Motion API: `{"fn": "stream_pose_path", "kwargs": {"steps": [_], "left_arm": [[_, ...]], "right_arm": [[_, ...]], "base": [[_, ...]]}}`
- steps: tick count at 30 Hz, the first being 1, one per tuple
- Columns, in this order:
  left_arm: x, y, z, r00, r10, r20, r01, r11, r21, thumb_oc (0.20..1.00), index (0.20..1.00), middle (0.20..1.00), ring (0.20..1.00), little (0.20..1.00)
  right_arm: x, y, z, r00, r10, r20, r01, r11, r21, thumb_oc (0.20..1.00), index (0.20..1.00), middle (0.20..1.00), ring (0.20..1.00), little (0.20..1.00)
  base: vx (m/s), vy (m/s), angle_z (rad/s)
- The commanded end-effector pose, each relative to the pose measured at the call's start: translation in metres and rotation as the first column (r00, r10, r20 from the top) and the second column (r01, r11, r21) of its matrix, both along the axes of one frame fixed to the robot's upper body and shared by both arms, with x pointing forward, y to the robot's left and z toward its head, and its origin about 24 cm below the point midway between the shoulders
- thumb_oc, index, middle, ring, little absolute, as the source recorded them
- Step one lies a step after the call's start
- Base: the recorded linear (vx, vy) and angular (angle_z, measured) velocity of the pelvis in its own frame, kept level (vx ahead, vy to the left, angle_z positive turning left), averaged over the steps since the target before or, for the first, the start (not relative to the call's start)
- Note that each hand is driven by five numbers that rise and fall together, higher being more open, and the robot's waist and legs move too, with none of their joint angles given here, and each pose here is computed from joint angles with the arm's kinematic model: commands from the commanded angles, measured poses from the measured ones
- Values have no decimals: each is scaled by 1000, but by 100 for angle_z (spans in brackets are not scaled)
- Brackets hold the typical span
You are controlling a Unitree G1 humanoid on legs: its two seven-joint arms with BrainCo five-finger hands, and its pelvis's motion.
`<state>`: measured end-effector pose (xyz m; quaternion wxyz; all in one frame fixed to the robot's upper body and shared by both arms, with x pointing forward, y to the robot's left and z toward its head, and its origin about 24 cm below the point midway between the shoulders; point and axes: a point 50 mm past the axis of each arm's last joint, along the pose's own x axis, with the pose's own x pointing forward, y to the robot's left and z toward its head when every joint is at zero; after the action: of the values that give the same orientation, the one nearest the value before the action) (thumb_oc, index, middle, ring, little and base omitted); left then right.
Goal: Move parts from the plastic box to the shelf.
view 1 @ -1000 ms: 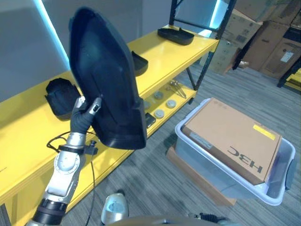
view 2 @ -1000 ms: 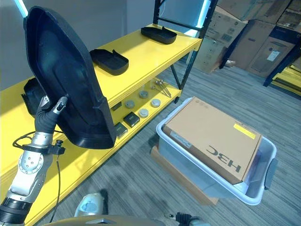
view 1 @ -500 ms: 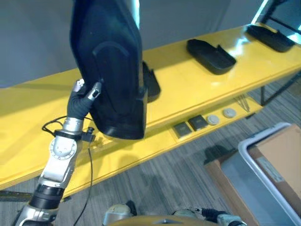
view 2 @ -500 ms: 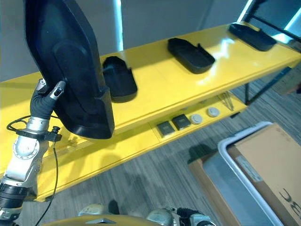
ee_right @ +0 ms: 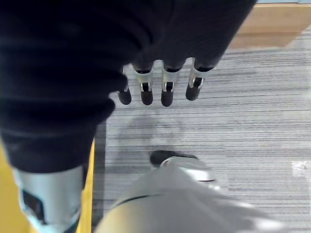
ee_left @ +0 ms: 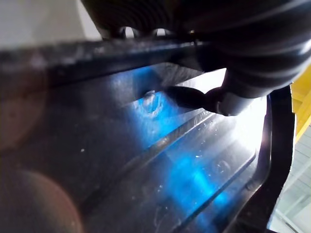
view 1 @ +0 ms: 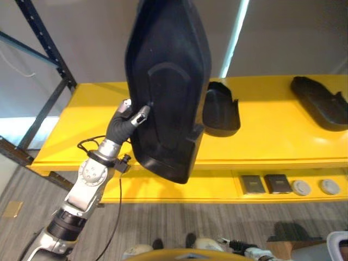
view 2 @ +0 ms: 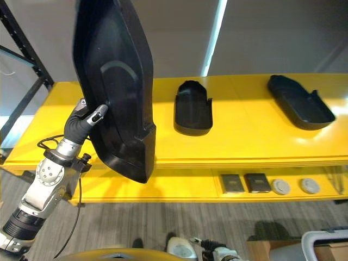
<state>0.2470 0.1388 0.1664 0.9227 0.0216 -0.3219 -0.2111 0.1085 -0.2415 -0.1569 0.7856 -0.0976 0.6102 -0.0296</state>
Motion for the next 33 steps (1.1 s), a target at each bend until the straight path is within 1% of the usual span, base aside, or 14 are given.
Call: {"fn": "stream_pose_path", "kwargs": {"steps": [1,3,6,7,10,15,19,22,23,24,25,27,32,33], "left_arm": [[-4,11,29,991,58,122,-46,994,-101,200,200,200,200,200],[-4,12,28,991,59,117,-49,995,-86,200,200,200,200,200],[-3,11,25,996,34,87,-27,997,-76,200,200,200,200,200],[-4,11,22,997,32,75,-26,997,-74,200,200,200,200,200],[-8,12,15,998,27,50,-22,996,-86,200,200,200,200,200],[-8,16,7,999,41,32,-40,998,-41,200,200,200,200,200],[3,12,9,1000,13,28,-13,1000,25,200,200,200,200,200],[11,8,14,999,1,32,-4,996,91,200,200,200,200,200],[15,8,16,1000,2,27,-5,993,119,200,200,200,200,200],[15,8,16,1000,1,28,-5,993,119,200,200,200,200,200],[22,11,17,1000,9,-16,-7,993,121,200,200,200,200,200],[27,19,13,997,64,-43,-57,988,143,200,200,200,200,200],[33,23,7,993,99,-63,-90,987,133,200,200,200,200,200],[35,24,5,991,104,-81,-95,990,105,200,200,200,200,200]], "right_arm": [[-13,-3,-3,989,95,-110,-96,995,-3,1000,1000,1000,1000,1000],[-20,-6,-3,980,106,-169,-110,994,-17,1000,1000,1000,1000,1000],[-36,-18,-2,971,26,-239,-36,999,-41,1000,1000,1000,1000,1000],[-38,-23,-1,968,-15,-250,4,999,-45,1000,1000,1000,1000,1000],[-33,-32,3,970,-39,-239,29,998,-47,1000,1000,1000,1000,1000],[-18,-35,7,981,1,-196,-4,1000,-16,1000,1000,1000,1000,1000],[-12,-30,6,988,-27,-154,20,999,-47,1000,1000,1000,1000,1000],[-3,-21,5,994,-86,-69,85,996,-21,1000,1000,1000,1000,1000],[4,-15,5,997,-78,-26,77,997,-23,1000,1000,1000,1000,1000],[4,-15,5,997,-78,-25,77,997,-23,1000,1000,1000,1000,1000],[17,-8,7,996,-28,83,36,995,-97,1000,1000,1000,1000,1000],[30,-2,10,985,-54,162,73,991,-111,1000,1000,1000,1000,1000],[25,-1,9,985,-42,165,66,988,-143,1000,1000,1000,1000,1000],[16,-3,7,989,-57,134,76,987,-145,1000,1000,1000,1000,1000]], "base": [[-12,-56,4],[-54,-12,12],[-25,123,55],[29,245,90],[51,344,52],[55,387,14],[110,560,-26],[74,315,-4],[55,236,-1],[85,381,-5],[63,322,-2],[46,338,-53],[22,123,-41],[41,41,-23]]}}
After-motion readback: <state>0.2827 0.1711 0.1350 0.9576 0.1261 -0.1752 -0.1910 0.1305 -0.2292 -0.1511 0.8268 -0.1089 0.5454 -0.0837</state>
